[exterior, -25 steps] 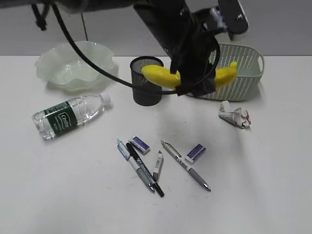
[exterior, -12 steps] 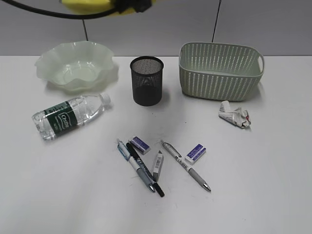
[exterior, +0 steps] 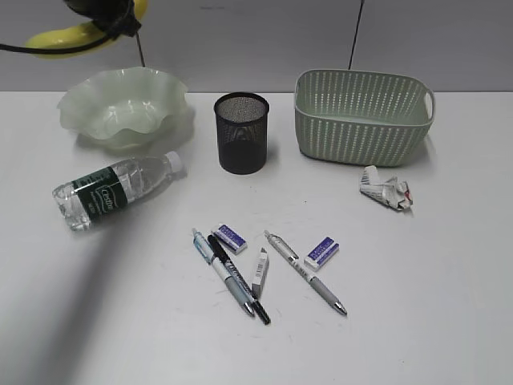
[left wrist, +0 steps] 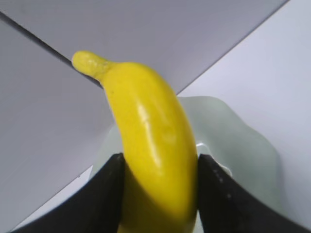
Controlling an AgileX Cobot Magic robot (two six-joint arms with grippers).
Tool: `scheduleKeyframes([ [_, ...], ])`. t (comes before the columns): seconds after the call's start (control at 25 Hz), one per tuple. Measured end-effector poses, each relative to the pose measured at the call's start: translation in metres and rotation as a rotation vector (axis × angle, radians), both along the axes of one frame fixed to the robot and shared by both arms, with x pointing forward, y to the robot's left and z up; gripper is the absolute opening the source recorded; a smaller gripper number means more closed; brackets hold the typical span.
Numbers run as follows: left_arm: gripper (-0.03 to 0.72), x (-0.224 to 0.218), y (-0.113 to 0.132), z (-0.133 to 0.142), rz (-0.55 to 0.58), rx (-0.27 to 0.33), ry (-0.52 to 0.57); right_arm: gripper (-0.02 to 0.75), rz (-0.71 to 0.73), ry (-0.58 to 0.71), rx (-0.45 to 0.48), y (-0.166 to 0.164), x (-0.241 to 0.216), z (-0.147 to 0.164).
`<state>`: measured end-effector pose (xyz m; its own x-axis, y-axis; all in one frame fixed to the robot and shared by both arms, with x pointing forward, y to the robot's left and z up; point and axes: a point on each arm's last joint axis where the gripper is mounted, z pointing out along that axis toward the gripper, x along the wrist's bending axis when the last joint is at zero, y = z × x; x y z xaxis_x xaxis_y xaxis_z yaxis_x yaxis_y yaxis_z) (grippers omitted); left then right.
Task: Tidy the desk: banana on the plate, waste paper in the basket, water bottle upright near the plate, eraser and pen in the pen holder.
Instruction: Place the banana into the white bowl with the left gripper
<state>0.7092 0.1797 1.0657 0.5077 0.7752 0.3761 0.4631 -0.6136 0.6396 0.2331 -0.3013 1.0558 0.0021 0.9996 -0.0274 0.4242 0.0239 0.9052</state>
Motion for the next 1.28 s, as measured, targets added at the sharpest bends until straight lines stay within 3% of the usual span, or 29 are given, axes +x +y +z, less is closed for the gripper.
scheduleKeyframes([
  [0.16,0.337,0.032,0.007,-0.052,0.032,-0.054,-0.042,0.454,0.000,-0.001,0.000,0.000,0.000,0.000],
  [0.32,0.337,0.047,0.005,-0.097,0.034,-0.061,-0.046,0.454,0.000,-0.001,0.000,0.000,0.000,0.000],
  [0.52,0.337,0.049,0.004,-0.124,0.037,-0.053,0.006,0.454,0.000,-0.001,0.000,0.000,0.000,0.000],
  [0.8,0.361,0.043,0.005,-0.130,0.048,-0.044,0.112,0.454,0.000,-0.001,0.000,0.000,0.000,0.000],
  [0.92,0.376,0.039,0.004,-0.126,0.059,-0.074,0.150,0.454,0.000,-0.001,0.000,0.000,0.000,0.000],
  [1.28,0.379,0.022,-0.004,-0.053,0.041,-0.130,0.065,0.454,0.000,-0.001,0.000,0.000,0.000,0.000],
])
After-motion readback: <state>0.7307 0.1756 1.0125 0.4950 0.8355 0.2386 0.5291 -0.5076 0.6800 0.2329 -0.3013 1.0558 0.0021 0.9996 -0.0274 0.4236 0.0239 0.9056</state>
